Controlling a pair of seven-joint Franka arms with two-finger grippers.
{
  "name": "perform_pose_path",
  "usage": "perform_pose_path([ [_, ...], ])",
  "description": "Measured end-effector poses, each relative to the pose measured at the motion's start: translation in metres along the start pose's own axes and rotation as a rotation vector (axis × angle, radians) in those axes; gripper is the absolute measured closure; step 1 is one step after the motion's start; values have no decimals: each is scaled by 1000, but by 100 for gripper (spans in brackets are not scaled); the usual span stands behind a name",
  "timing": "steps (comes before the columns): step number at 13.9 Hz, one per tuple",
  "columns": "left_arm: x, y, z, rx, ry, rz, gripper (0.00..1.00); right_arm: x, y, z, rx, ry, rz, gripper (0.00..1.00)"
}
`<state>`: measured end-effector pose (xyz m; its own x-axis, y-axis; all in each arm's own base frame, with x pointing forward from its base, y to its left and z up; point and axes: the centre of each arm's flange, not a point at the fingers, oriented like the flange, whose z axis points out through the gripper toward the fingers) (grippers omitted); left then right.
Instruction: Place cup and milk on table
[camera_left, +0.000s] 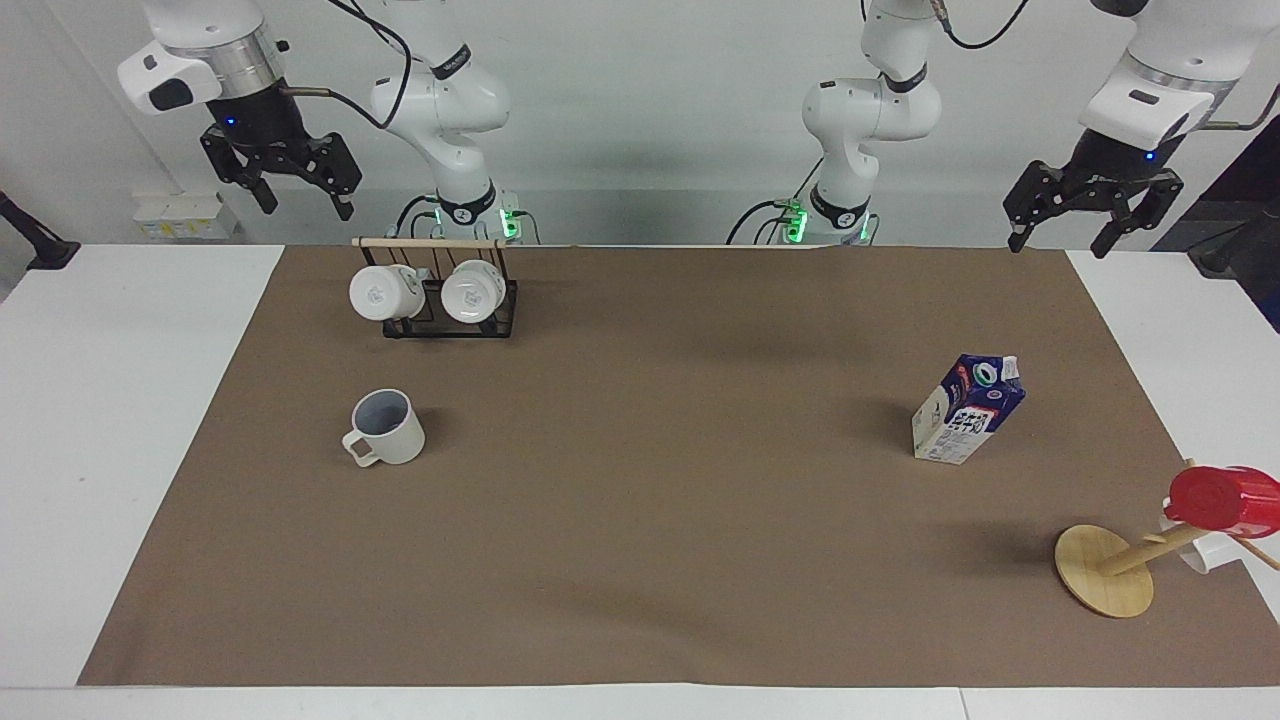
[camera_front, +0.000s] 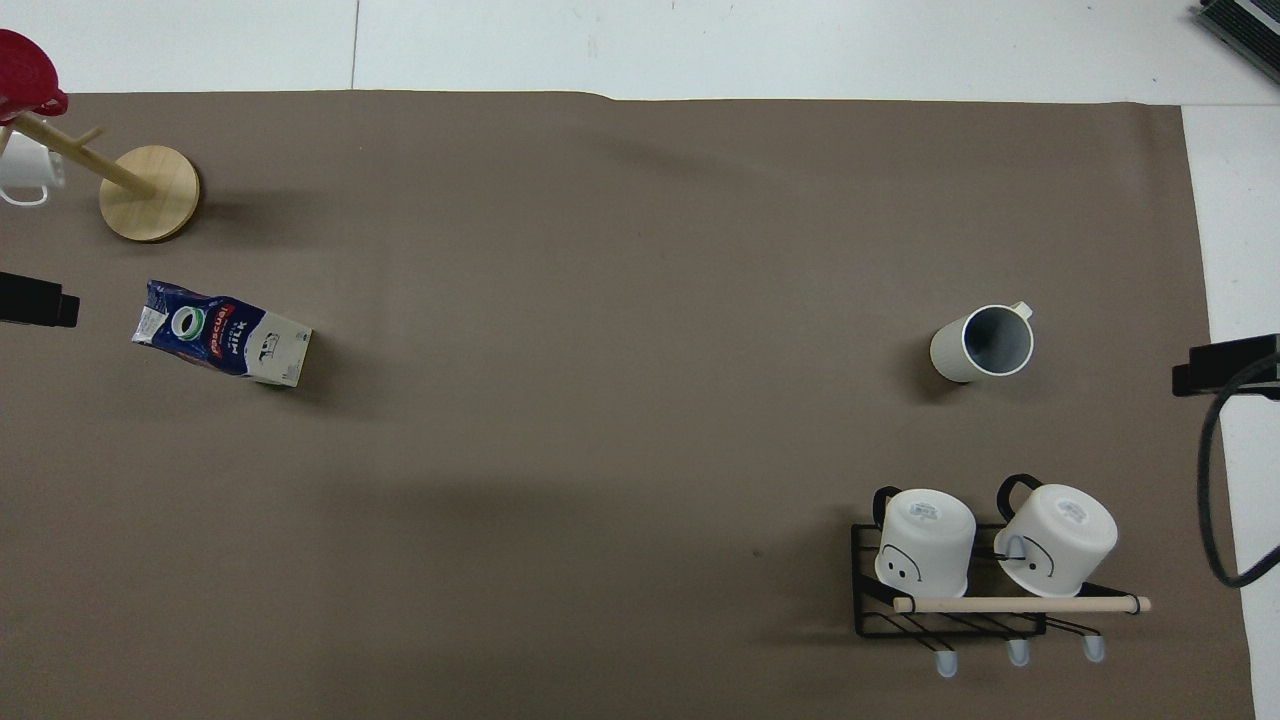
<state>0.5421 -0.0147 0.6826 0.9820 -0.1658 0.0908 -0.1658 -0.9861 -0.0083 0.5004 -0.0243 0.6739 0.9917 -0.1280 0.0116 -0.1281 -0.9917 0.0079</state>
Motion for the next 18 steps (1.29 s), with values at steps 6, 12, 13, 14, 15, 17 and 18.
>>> perform_pose_path([
  [6, 0, 0, 0, 0, 0, 0, 0, 0, 0, 1, -1, -3, 0, 0],
  [12, 1, 0, -1, 1, 8, 2, 0, 15, -6, 31, 2, 38, -9, 0],
  [13, 1, 1, -1, 1, 10, 2, 0, 19, -10, 47, 2, 39, -16, 0],
  [14, 1, 1, -1, 1, 11, 2, 0, 25, -13, 64, 1, 38, -21, 0],
  [15, 1, 1, -1, 2, 12, 2, 0, 31, -16, 81, -1, 38, -24, 0],
  [17, 2, 1, -1, 2, 15, 2, 0, 47, -21, 114, -7, 26, -28, 0],
  [18, 2, 1, -1, 2, 16, 2, 0, 56, -25, 131, -11, 22, -33, 0],
])
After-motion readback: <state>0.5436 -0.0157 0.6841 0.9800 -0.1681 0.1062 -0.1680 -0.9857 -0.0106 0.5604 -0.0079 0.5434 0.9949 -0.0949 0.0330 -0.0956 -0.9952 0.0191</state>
